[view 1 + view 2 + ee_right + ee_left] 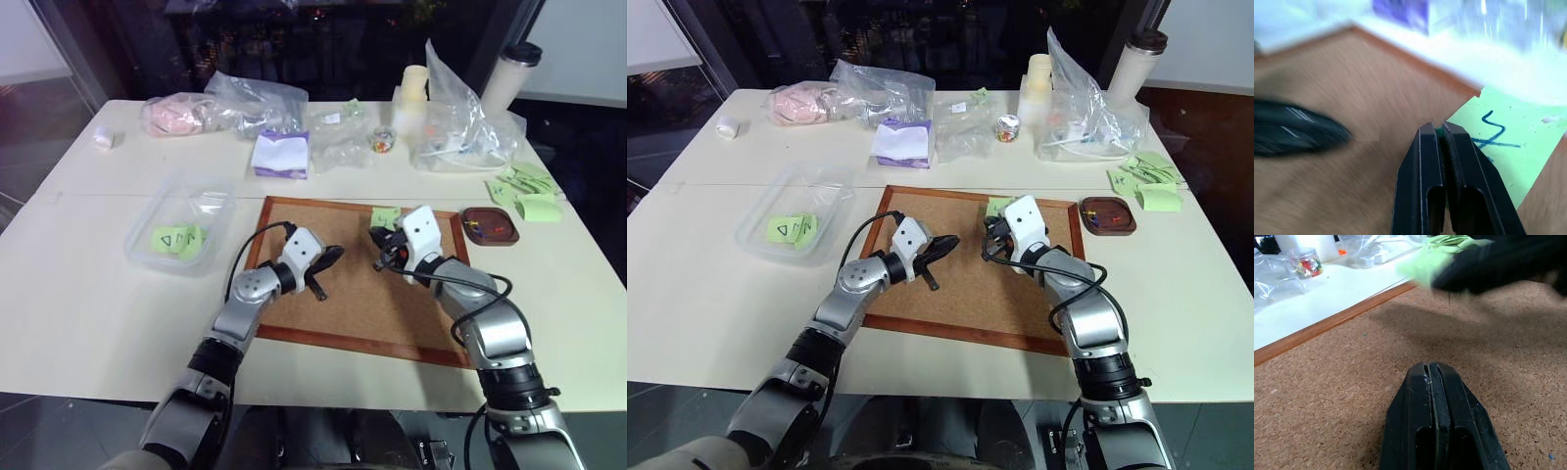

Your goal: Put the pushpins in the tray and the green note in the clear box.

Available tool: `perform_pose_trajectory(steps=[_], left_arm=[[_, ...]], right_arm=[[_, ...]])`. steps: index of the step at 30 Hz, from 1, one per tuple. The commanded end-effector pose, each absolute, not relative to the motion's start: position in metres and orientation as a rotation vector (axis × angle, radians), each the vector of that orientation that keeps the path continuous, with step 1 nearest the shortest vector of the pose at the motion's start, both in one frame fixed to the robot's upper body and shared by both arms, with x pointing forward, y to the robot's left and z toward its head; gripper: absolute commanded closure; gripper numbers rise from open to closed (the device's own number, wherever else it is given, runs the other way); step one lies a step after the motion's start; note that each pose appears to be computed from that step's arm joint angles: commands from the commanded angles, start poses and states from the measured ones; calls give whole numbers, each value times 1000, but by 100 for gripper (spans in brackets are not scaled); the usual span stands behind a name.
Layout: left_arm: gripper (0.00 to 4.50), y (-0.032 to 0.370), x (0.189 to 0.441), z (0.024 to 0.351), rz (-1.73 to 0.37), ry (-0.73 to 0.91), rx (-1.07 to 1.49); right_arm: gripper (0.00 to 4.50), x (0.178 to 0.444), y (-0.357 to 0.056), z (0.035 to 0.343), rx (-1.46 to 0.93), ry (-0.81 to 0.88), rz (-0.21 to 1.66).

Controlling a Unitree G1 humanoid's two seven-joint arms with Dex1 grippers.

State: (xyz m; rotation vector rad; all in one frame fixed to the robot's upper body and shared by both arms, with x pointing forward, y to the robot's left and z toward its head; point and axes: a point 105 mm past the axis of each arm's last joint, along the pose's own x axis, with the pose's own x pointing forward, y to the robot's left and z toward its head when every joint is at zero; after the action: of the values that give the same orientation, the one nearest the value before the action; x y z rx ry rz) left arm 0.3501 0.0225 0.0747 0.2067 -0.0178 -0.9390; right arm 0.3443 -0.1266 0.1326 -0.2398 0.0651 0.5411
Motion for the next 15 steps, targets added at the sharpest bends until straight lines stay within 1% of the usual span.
perform_pose_trajectory(steps=[1, 4, 7, 9, 11, 12, 15], left_arm=[[450, 37, 343, 22, -904, 186, 220], [450, 33, 348, 34, -887, 158, 157], [450, 23, 354, 65, -894, 82, 45], [450, 20, 354, 76, -910, 55, 14], [381, 17, 354, 85, -931, 56, -45], [354, 17, 353, 88, -941, 59, -73], [201, 15, 353, 95, -964, 69, -134]], right_arm=[[442, 337, -124, 150, -252, 20, 562], [442, 327, -120, 150, -268, 32, 607], [442, 311, -115, 146, -292, 50, 663], [442, 307, -115, 146, -296, 54, 668], [450, 301, -112, 145, -303, 56, 680], [450, 298, -110, 145, -306, 57, 689], [450, 295, -106, 145, -318, 61, 713]])
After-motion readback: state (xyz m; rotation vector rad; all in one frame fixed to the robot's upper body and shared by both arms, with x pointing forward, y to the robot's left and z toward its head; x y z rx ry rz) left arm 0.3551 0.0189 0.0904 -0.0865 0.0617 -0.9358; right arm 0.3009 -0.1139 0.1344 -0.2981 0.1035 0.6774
